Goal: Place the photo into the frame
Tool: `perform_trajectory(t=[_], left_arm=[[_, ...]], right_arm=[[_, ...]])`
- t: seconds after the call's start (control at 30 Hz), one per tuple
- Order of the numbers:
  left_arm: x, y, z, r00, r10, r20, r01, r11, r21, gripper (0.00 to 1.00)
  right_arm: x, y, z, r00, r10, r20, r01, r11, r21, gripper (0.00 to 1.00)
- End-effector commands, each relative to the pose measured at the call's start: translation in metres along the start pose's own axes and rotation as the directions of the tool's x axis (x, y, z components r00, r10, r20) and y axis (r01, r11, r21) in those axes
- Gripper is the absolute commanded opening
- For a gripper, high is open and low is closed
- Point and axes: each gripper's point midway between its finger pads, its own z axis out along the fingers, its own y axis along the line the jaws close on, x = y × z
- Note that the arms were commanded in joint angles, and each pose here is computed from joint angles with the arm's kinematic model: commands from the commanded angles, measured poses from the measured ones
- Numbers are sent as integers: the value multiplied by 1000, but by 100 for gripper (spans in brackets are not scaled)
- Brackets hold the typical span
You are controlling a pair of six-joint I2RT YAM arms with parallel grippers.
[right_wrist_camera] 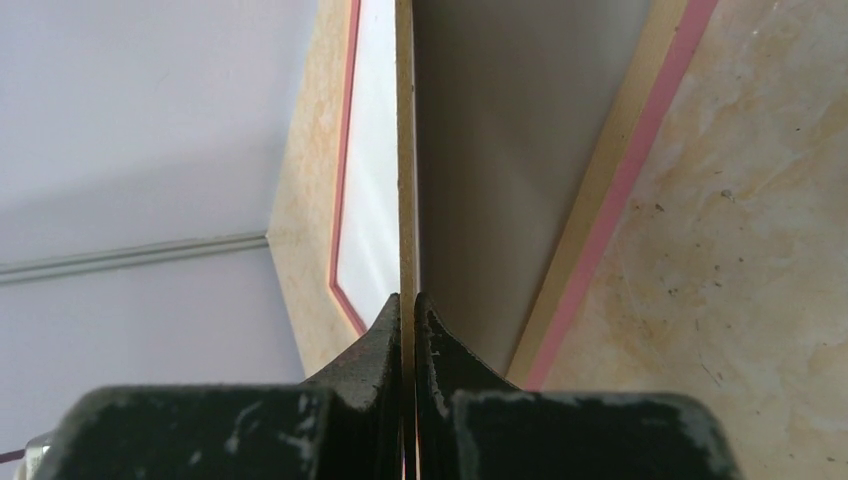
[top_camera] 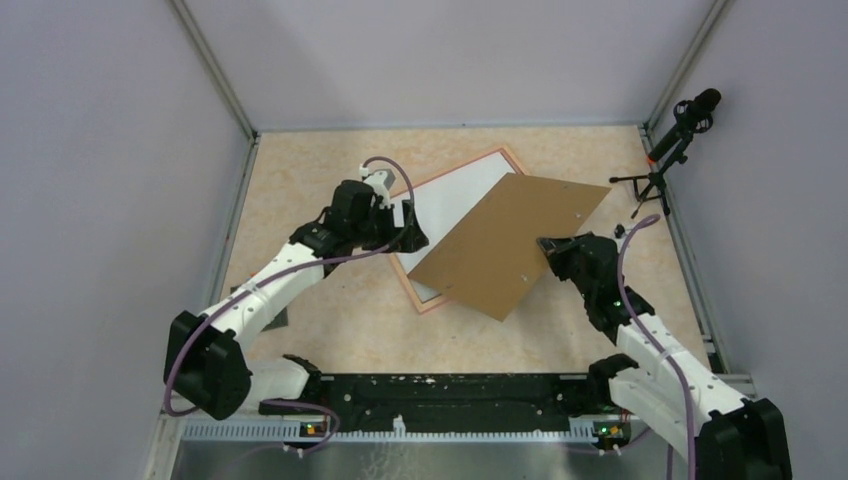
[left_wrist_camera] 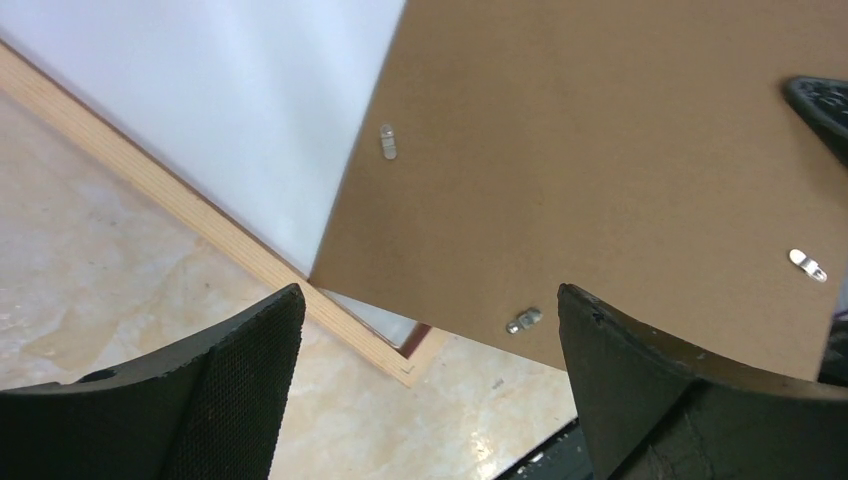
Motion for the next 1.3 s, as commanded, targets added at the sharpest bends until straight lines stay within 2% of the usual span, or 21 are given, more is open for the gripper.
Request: perform_trajectory(t=[0.0,0.1,0.17,0.27,0.43,0.53,0.67,0.77,1.03,1.1,1.27], left_arm=[[-44,6,-1,992,53,119,-43,996,-82,99],[-68,22,3,990,-2,142,17,994,-104,99],[-81,35,9,985,-114,127,127,987,-101,99],[-86,56,19,950,-296,96,302,951,-60,99],[-42,99,46,902,-431,-1,424,889,-169,99],[-12,118,49,881,-473,17,465,858,-218,98],[12,137,51,860,-509,26,494,820,-288,87],[18,142,56,858,-513,23,496,817,-295,78],[49,153,73,822,-566,-62,518,788,-332,59],[54,153,79,811,-579,-89,525,786,-327,50],[78,161,81,783,-610,-121,533,759,-374,41]], right_arm=[[-23,44,1,989,90,118,-75,989,-125,0],[-26,48,7,985,96,142,-79,990,-119,0],[-26,49,14,984,104,145,-88,989,-115,0],[-23,55,23,982,115,148,-95,986,-136,0],[-17,65,40,980,122,159,-100,985,-142,0],[-12,63,47,976,115,187,-94,989,-117,0],[-5,59,57,973,103,205,-88,993,-81,0],[0,56,64,971,118,208,-106,992,-65,0],[5,47,69,965,132,226,-125,991,-43,0],[4,46,67,964,131,230,-125,991,-41,0],[5,43,62,961,131,242,-126,991,-36,1]])
